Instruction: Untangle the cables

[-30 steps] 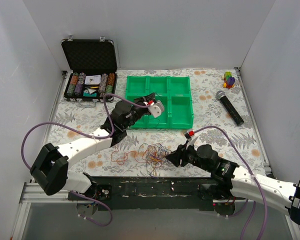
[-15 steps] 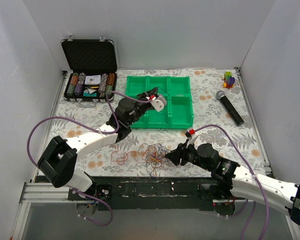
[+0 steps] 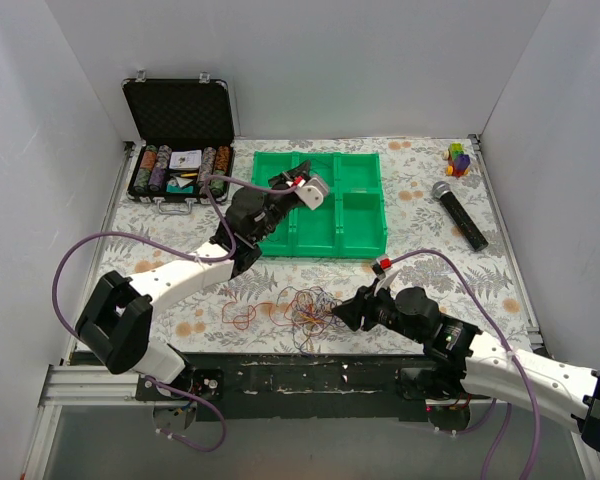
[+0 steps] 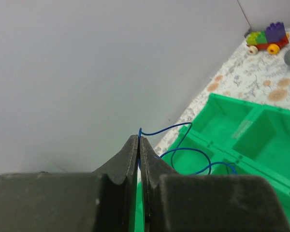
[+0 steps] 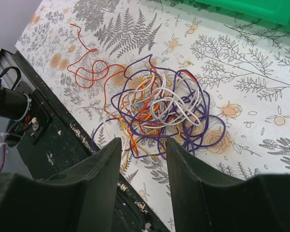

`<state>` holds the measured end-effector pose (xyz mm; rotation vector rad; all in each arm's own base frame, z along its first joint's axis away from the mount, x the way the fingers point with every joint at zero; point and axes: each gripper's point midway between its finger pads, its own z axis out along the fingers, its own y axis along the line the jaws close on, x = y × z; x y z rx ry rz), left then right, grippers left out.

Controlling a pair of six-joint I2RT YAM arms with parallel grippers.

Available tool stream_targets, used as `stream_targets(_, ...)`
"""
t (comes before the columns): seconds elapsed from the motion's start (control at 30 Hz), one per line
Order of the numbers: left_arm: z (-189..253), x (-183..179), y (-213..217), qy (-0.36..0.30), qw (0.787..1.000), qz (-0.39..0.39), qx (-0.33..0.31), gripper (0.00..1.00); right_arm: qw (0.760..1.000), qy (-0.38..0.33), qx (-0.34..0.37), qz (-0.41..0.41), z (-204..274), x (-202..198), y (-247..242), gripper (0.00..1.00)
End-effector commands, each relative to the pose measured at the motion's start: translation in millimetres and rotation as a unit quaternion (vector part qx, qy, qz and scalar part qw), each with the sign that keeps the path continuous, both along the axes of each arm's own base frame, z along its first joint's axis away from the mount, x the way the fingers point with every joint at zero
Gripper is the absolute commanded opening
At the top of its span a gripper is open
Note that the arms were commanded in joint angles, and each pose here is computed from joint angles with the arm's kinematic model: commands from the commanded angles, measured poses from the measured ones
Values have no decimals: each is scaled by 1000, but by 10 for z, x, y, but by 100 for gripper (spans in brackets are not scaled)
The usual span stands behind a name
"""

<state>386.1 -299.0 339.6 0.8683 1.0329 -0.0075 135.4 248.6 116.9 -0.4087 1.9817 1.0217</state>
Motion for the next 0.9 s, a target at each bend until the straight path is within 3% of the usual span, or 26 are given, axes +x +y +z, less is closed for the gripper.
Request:
stream_targets(0.0,-379,-59,16,47,999,-9,23,0,999,-18,27,-18,311,96,51,50)
stream_targets(0.3,-897,50,-66,91,994,-7,67,0,999,-19,37,-23,407,116,65,50)
stream_targets(0.67,-1306,-41,-295,165,978,-66,110,0,998,-32,26,-45,500,208,26,51)
stream_targets(0.7,-1314,-41,-305,169,977,-67,113,3,998,-34,26,-49,518,225,19,52)
stream_targets(0.73,-1300,-30,-308,171,976,-65,115,12,998,-38,25,-53,546,251,11,52)
stream_targets(0.83,-1226,-6,-298,182,974,-61,123,52,997,-35,7,-74,554,356,-22,52)
stream_targets(0.87,-1190,-17,-289,194,973,-59,110,58,996,-34,0,-77,549,396,-26,53)
